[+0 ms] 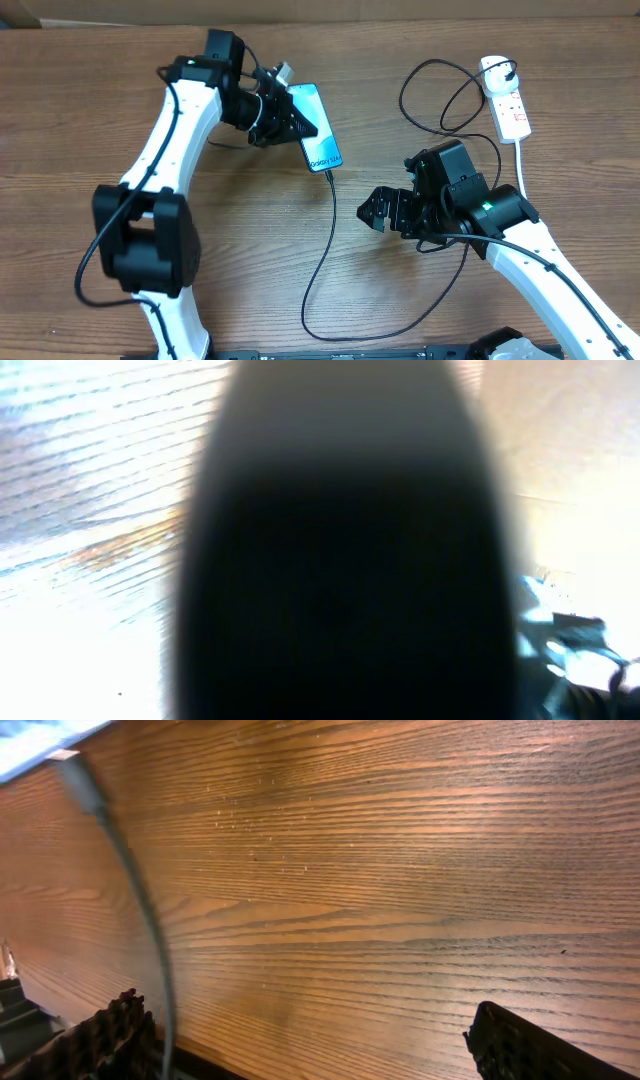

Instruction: Plug charger to phone and switch on socket

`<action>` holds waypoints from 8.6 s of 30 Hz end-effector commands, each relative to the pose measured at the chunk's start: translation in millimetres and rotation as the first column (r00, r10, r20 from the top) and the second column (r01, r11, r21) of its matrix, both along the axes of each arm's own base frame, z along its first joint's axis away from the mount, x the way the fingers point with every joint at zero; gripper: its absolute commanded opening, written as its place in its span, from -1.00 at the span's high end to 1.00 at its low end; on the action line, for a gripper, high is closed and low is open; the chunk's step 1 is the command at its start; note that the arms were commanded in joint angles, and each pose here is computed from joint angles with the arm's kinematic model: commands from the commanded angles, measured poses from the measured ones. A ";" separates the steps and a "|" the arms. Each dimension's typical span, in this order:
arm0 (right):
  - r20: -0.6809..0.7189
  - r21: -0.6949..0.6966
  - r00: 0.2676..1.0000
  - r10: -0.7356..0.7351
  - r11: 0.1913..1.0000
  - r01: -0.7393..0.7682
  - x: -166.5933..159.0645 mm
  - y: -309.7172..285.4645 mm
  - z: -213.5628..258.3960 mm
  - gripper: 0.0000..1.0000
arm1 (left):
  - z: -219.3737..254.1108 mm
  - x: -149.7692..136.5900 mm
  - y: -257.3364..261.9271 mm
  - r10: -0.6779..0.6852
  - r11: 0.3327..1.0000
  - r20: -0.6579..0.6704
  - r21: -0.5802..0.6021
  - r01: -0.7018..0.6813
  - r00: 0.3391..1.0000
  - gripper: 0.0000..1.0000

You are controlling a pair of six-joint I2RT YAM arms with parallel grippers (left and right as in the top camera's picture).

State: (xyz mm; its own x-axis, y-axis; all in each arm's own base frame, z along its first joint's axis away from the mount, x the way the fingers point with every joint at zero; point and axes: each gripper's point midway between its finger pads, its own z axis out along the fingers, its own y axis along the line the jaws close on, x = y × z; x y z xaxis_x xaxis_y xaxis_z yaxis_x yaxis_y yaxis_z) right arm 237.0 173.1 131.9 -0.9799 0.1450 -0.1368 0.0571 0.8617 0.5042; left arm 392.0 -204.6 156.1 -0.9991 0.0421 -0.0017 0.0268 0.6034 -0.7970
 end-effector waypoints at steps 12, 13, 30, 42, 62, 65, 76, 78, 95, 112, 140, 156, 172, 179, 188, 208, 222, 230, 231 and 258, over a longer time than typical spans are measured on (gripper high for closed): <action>0.035 0.000 0.999 -0.013 1.000 0.013 8.7 -0.2 8.7 -1.00 | -67.6 35.9 -30.7 0.029 0.998 -0.056 -0.055 -0.032 0.998 0.92; 0.035 0.000 0.999 -0.013 1.000 0.013 8.9 -0.1 8.8 -1.00 | -72.2 39.8 -30.3 0.041 0.998 -0.053 -0.046 -0.044 0.998 0.92; 0.042 0.003 0.999 -0.013 1.000 0.013 10.2 0.6 9.5 -1.00 | -116.4 51.2 -37.2 0.093 0.994 -0.141 -0.047 -0.101 0.986 0.92; 0.031 -0.001 0.999 -0.013 1.000 0.013 8.0 -0.3 8.4 -1.00 | -134.6 51.7 -23.1 0.141 0.988 -0.136 0.081 -0.131 0.981 0.91; 0.030 -0.002 0.999 -0.013 1.000 0.013 7.8 -0.4 8.3 -0.99 | -149.8 51.8 -8.1 0.177 0.968 -0.118 0.200 -0.151 0.977 0.49; 0.030 -0.002 0.999 -0.013 1.000 0.013 7.8 -0.4 8.3 -1.00 | -150.0 51.2 -7.8 0.177 0.968 -0.122 0.201 -0.150 0.977 0.33; 0.024 -0.004 1.000 -0.013 1.000 0.013 6.4 -0.9 7.6 -0.99 | -160.3 38.4 19.8 0.194 0.945 -0.165 0.296 -0.139 0.967 0.11; 0.024 -0.004 1.000 -0.013 1.000 0.013 6.4 -0.9 7.6 -1.00 | -161.0 37.6 27.1 0.208 0.940 -0.178 0.307 -0.147 0.962 0.10; 0.020 -0.006 1.000 -0.013 1.000 0.013 5.6 -1.3 7.2 -1.00 | -25.5 39.4 61.8 0.171 0.954 0.088 0.233 -0.187 0.981 -0.09; 0.001 -0.015 1.000 -0.012 1.000 0.012 1.5 -3.1 5.2 -0.99 | 180.2 -128.6 84.1 0.095 0.906 0.552 0.297 -0.302 0.828 -0.24; 0.019 -0.007 1.000 -0.013 1.000 0.013 5.3 -1.5 7.0 -0.99 | 108.6 -253.4 147.6 0.356 0.778 0.691 0.153 -0.609 0.629 -0.99; 0.318 -0.007 0.940 -0.122 0.991 0.131 74.9 -39.2 113.6 -1.00 | 108.2 -253.2 148.2 0.356 0.776 0.692 0.156 -0.611 0.628 -0.99; 0.232 -0.224 0.811 -0.537 0.782 0.582 189.8 -266.6 157.2 -1.00 | 107.4 -250.9 155.9 0.361 0.748 0.704 0.173 -0.641 0.611 -0.99; 0.307 -0.214 0.735 -0.605 0.709 0.672 246.4 -326.6 118.7 -1.00 | 103.2 -253.9 156.6 0.358 0.747 0.693 0.190 -0.637 0.626 -0.99; 0.316 -0.427 0.745 -0.587 0.613 0.664 271.3 -375.7 42.6 -0.99 | 101.0 -255.2 157.7 0.353 0.745 0.690 0.201 -0.636 0.631 -0.99; 0.122 -0.519 0.817 -0.564 0.666 0.537 273.2 -375.6 -81.4 -1.00 | 100.9 -253.1 164.5 0.357 0.718 0.703 0.215 -0.662 0.615 -0.99; 0.088 -0.466 0.826 -0.556 0.710 0.528 273.9 -362.2 -103.7 -1.00 | 101.0 -252.7 165.7 0.357 0.713 0.705 0.217 -0.666 0.612 -0.99; 0.117 -0.449 0.807 -0.579 0.694 0.563 281.2 -364.7 -103.0 -1.00 | 101.1 -252.7 165.6 0.357 0.714 0.705 0.216 -0.666 0.612 -0.99; 0.116 -0.449 0.808 -0.578 0.695 0.562 281.2 -364.0 -103.4 -1.00 | 101.1 -252.6 165.7 0.358 0.713 0.706 0.216 -0.667 0.612 -0.99; 0.093 -0.457 0.812 -0.576 0.699 0.549 276.1 -362.4 -105.7 -1.00 | 102.4 -251.7 165.5 0.359 0.714 0.709 0.211 -0.668 0.607 -0.99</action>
